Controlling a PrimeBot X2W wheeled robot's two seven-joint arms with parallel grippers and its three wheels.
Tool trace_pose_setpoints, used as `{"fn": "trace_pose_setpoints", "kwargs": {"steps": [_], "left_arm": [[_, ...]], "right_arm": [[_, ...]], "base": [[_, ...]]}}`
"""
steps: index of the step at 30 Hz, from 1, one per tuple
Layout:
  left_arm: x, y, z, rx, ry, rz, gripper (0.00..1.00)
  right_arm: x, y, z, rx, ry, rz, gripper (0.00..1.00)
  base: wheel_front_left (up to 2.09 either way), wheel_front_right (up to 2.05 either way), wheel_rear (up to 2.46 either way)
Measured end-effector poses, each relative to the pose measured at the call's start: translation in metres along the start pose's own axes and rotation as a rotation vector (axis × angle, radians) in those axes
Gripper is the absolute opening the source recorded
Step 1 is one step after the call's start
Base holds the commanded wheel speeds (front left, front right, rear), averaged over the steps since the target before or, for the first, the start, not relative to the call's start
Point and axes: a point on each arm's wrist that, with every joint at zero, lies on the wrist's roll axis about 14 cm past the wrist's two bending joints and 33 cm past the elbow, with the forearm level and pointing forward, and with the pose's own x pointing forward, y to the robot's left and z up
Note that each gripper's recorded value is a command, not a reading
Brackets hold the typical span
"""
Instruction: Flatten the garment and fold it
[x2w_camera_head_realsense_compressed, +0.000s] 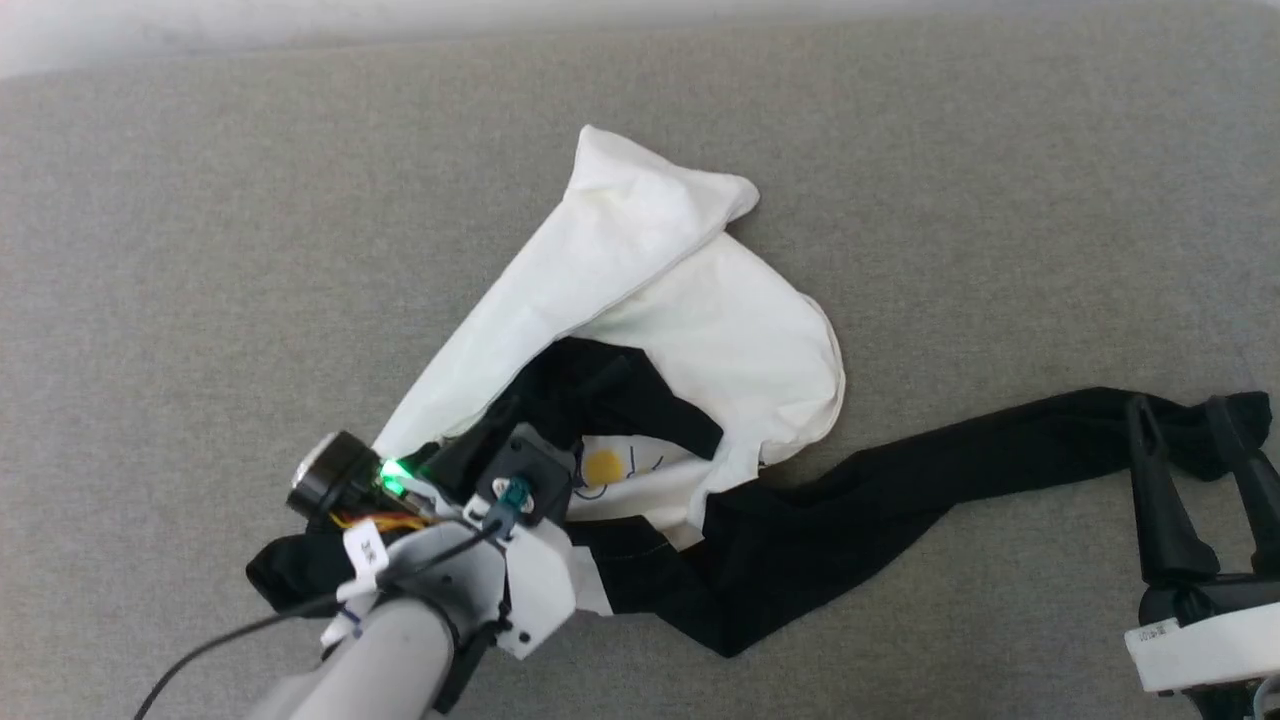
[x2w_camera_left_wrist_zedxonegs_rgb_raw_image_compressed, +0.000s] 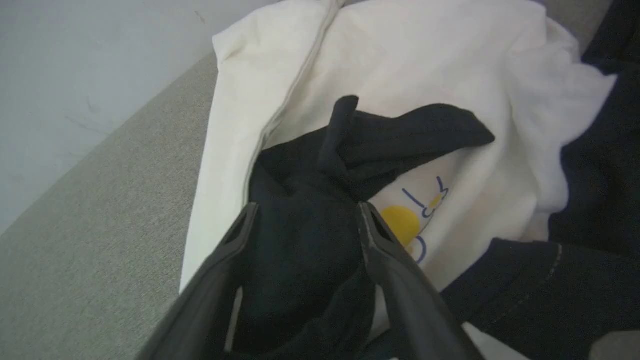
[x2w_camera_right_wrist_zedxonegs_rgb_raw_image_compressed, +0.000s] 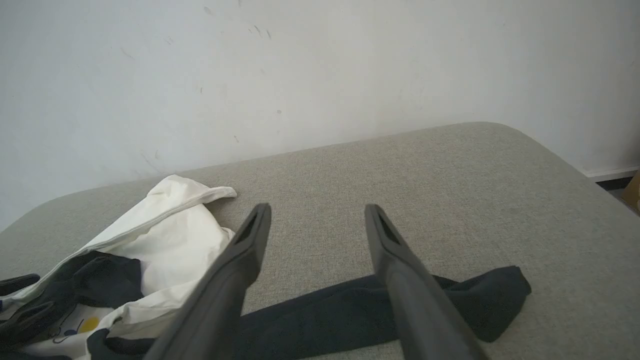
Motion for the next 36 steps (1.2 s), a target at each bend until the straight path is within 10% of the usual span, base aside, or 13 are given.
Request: {"fn": "trace_pose_setpoints", "kwargs": {"steps": [11, 13, 25, 31, 36], "left_arm": [[0.022, -0.01, -0.029, -0.014, 0.126, -0.071, 0.95], [0.023, -0.012, -0.027, -0.027, 0.111, -0.073, 0.0], [0.004, 0.019, 0.065, -0.255, -0.263, 0.027, 0.0], [-0.054, 0.116, 0.157, -0.407, -0.671, 0.298, 0.0], [-0.106, 0.194, 0.147, -0.464, -0.734, 0.608, 0.0]], "right_arm": [[0.017, -0.001, -0.01, -0.009, 0.032, 0.014, 1.0], [0.018, -0.001, -0.01, -0.007, 0.032, 0.016, 1.0], [0.019, 0.011, 0.001, 0.011, -0.001, 0.047, 1.0], [0.021, 0.021, 0.004, 0.021, -0.015, 0.072, 1.0], [0.022, 0.025, 0.003, 0.029, -0.013, 0.081, 1.0]], "base": [[0.0, 0.0, 0.0], [0.0, 0.0, 0.0], [0.0, 0.0, 0.0], [0.0, 0.0, 0.0], [0.0, 0.0, 0.0]]}}
